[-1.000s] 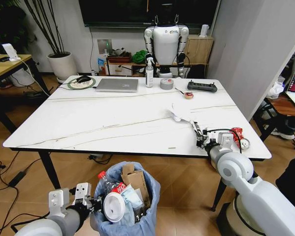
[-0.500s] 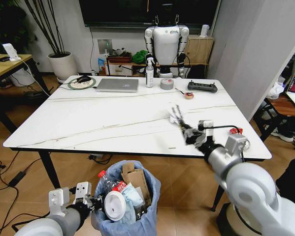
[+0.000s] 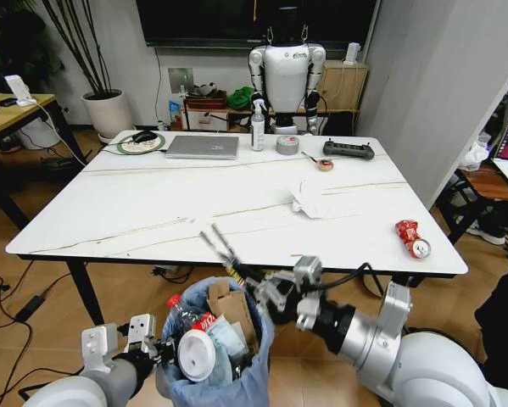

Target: Pick up the trash bin and place the trash from the table into it.

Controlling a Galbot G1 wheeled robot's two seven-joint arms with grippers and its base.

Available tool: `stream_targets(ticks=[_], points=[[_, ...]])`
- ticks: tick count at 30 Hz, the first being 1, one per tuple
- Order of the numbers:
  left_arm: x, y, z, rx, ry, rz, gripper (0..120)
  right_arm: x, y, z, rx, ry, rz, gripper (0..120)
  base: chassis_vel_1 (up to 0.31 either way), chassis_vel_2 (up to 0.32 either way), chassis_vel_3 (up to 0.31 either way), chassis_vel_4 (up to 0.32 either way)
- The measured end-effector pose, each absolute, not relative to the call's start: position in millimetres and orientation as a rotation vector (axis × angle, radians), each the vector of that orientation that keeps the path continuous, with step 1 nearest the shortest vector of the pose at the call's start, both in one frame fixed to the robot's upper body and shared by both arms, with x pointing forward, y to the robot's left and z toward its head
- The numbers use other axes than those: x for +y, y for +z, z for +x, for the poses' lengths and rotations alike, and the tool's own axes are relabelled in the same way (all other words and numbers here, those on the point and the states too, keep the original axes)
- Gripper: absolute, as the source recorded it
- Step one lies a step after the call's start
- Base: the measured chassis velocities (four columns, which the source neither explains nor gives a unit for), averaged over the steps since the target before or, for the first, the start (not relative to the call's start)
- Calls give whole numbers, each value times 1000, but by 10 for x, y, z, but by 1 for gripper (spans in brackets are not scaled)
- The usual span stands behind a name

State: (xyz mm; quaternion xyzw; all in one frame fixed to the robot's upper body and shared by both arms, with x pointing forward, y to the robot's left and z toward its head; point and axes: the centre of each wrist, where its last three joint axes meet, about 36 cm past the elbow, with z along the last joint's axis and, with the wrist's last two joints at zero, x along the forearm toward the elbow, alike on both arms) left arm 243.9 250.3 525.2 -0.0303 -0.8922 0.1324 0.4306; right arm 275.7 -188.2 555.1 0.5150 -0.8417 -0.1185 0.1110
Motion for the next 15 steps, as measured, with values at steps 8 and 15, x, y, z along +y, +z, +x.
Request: stream_targets(ticks=[8, 15], points=[[2502, 5256, 2445, -2227, 315, -66, 0, -1847, 5339, 2719, -2496, -211, 1472, 0, 0, 0, 0, 0], [2495, 5258, 2449, -2228, 313, -69, 0, -1838, 5255, 2692, -2500, -168, 1429, 5, 0, 0, 0, 0]])
